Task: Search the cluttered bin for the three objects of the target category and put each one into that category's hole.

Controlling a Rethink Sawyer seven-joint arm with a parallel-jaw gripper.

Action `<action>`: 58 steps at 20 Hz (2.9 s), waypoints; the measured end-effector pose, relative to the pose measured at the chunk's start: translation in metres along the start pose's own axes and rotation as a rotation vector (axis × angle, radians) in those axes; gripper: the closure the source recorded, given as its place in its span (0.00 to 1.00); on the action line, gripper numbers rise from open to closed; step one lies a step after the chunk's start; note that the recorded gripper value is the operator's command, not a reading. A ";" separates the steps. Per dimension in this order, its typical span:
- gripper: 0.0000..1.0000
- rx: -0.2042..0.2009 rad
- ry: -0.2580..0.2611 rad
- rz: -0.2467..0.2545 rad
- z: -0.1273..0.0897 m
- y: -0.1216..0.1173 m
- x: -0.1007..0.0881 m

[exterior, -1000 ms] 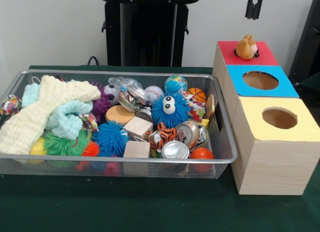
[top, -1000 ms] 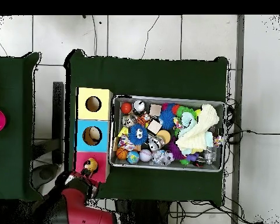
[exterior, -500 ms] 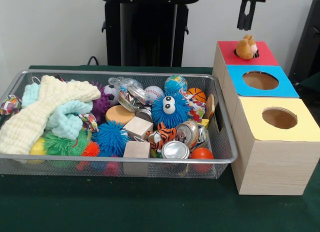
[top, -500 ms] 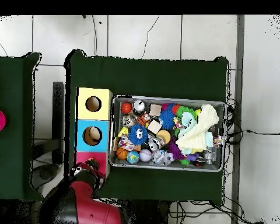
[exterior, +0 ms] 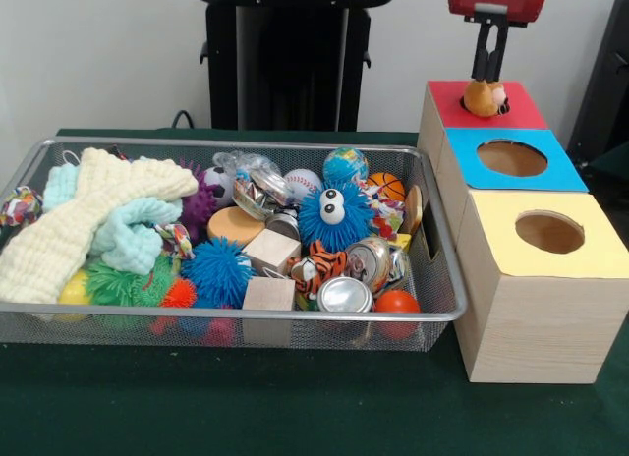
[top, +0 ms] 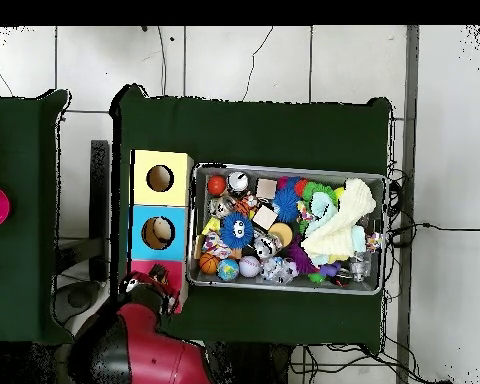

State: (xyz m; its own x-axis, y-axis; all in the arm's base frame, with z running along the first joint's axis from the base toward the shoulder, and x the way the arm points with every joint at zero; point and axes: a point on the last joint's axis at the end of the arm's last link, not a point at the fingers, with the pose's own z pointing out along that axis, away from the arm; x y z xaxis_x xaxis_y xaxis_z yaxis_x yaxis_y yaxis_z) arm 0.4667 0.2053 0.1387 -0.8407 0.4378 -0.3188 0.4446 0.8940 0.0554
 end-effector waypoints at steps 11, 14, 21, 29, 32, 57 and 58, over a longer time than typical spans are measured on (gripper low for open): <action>1.00 -0.008 0.031 -0.016 0.016 0.008 0.013; 1.00 -0.006 0.027 -0.019 0.022 0.007 0.016; 1.00 -0.002 -0.019 -0.053 0.052 -0.001 0.029; 1.00 -0.022 -0.054 -0.077 0.053 -0.004 0.031; 1.00 -0.029 -0.059 -0.082 0.053 -0.005 0.032; 1.00 -0.041 -0.012 -0.058 0.025 0.009 0.045; 1.00 -0.044 -0.011 -0.056 0.022 0.009 0.043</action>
State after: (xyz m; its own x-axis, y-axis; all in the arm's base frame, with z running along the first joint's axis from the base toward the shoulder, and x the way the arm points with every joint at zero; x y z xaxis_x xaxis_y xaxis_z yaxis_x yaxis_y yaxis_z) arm 0.4415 0.2306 0.1042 -0.8604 0.3860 -0.3329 0.3827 0.9205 0.0783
